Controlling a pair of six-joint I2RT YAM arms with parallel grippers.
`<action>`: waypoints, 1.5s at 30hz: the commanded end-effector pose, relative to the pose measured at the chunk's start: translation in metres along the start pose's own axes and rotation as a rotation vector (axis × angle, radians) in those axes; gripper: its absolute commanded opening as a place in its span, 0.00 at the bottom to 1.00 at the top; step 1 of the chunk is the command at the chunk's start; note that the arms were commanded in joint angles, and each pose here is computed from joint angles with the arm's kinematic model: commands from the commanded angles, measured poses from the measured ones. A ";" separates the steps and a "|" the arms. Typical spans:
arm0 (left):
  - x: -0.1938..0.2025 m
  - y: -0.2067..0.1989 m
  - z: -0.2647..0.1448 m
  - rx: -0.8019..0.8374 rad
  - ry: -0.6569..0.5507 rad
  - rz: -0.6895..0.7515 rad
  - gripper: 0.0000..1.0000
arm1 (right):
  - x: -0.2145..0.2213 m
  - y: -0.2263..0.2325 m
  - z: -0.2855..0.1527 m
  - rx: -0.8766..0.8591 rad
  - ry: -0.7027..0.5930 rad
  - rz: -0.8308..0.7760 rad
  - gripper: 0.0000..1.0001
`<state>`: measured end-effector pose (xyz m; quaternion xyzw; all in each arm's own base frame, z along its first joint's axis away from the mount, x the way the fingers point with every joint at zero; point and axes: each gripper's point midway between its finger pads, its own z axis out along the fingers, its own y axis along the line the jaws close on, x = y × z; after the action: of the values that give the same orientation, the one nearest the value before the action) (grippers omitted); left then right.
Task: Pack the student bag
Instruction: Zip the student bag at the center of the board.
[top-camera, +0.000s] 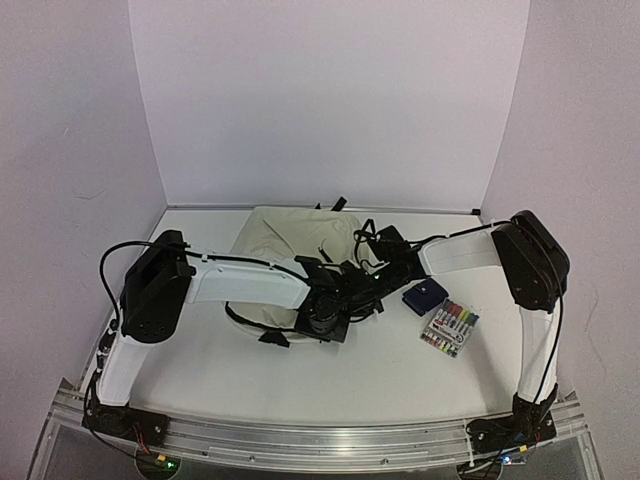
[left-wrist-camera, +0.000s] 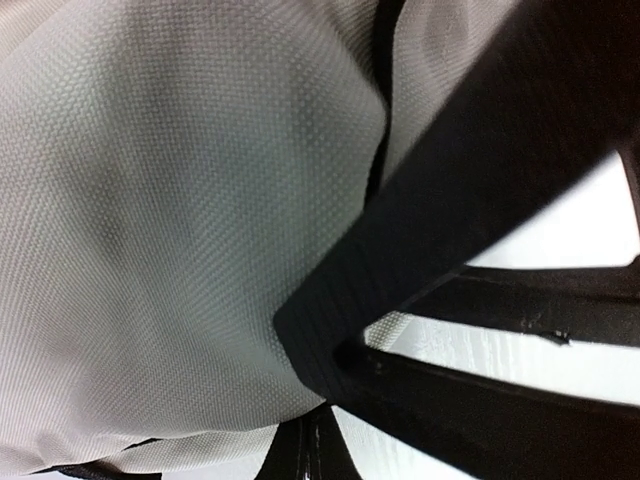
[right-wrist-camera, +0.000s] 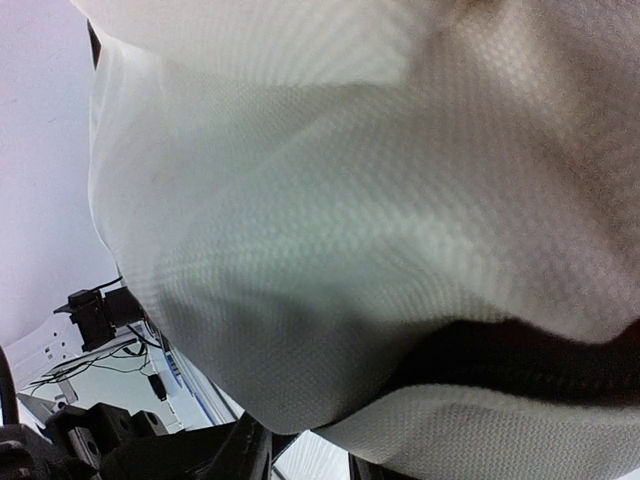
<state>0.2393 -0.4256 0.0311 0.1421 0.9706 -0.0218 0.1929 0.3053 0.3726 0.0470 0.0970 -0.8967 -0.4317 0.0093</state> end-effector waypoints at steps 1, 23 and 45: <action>-0.012 -0.017 -0.036 0.140 -0.046 0.020 0.00 | -0.017 0.022 -0.005 -0.033 -0.076 -0.112 0.35; -0.005 0.026 -0.057 0.179 -0.032 -0.059 0.00 | -0.050 0.012 -0.051 0.026 -0.216 -0.114 0.00; 0.020 0.087 -0.057 0.173 0.023 -0.126 0.00 | -0.111 -0.034 -0.133 0.259 -0.389 -0.140 0.00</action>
<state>0.2492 -0.3746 0.0936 0.0859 0.9551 -0.1756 0.2227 0.3615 0.3294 0.0845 0.1235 -0.9039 -0.4007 -0.0851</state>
